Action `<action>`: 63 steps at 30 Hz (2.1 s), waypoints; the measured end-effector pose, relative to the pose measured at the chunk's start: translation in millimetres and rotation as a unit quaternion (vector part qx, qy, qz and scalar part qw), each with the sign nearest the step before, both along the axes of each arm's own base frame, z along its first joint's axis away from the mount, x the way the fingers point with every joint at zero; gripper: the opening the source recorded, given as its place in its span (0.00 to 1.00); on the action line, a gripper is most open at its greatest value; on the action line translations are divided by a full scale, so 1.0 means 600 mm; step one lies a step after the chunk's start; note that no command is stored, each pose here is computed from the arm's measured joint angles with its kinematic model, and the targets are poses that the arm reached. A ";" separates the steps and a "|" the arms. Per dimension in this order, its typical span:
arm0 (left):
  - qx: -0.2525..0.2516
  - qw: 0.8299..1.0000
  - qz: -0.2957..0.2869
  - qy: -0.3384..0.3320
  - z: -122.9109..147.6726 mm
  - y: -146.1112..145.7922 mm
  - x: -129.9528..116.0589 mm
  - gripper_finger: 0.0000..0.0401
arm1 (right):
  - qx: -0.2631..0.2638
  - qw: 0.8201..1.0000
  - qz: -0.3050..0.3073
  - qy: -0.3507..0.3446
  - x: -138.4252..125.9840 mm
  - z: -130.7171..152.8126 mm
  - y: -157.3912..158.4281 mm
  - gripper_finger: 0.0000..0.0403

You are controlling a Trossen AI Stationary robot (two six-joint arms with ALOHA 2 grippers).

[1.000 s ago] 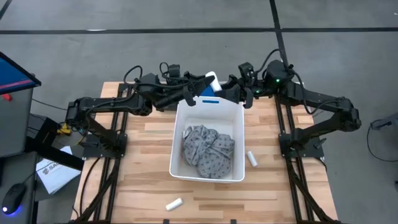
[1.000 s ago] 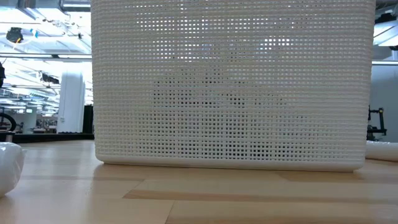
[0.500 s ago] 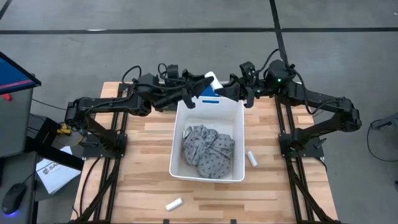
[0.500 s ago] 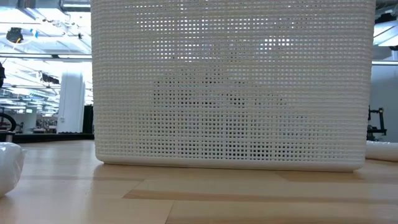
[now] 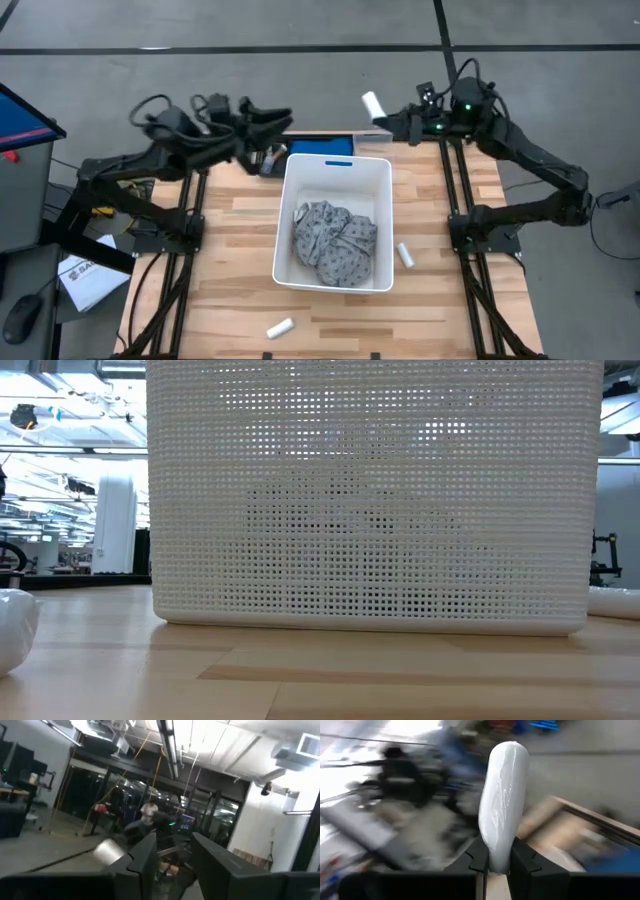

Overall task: Pick & place medical supplies in basket/bin
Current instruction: Put the bottom left white bandage into the transparent bin, then put the top white bandage into the transparent bin

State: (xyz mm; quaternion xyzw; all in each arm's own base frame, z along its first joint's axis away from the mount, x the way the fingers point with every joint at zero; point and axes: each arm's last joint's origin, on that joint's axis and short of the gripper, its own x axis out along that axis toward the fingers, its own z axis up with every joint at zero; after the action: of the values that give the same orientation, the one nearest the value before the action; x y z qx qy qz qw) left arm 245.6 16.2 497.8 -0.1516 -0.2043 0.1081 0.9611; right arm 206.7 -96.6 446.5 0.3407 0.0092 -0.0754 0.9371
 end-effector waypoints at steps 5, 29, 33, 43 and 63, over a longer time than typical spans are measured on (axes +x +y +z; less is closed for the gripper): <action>-0.022 0.998 0.011 0.056 -0.006 -0.015 -0.026 0.28 | 0.048 0.977 -0.122 0.167 -0.048 -0.052 -0.040 0.09; -0.056 0.992 0.027 0.105 -0.037 -0.028 0.009 0.29 | 0.210 0.906 -0.120 0.347 -0.087 -0.381 -0.146 0.09; -0.067 0.992 0.035 0.101 -0.037 -0.027 0.009 0.29 | 0.219 0.906 -0.128 0.339 -0.085 -0.404 -0.153 0.09; -0.082 0.992 0.034 0.095 -0.036 -0.027 0.009 0.29 | 0.205 0.917 -0.103 0.327 -0.062 -0.439 -0.181 0.14; -0.071 0.989 0.038 0.125 -0.045 -0.027 0.010 0.29 | 0.179 0.941 -0.118 0.262 -0.087 -0.388 -0.182 0.47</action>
State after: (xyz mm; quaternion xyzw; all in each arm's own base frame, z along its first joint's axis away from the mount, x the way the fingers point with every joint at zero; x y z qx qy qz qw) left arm 251.9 0.2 470.8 -0.1966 -0.0799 0.1765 0.9611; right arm 154.3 -205.9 213.4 0.4694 0.2273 -0.2688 0.8098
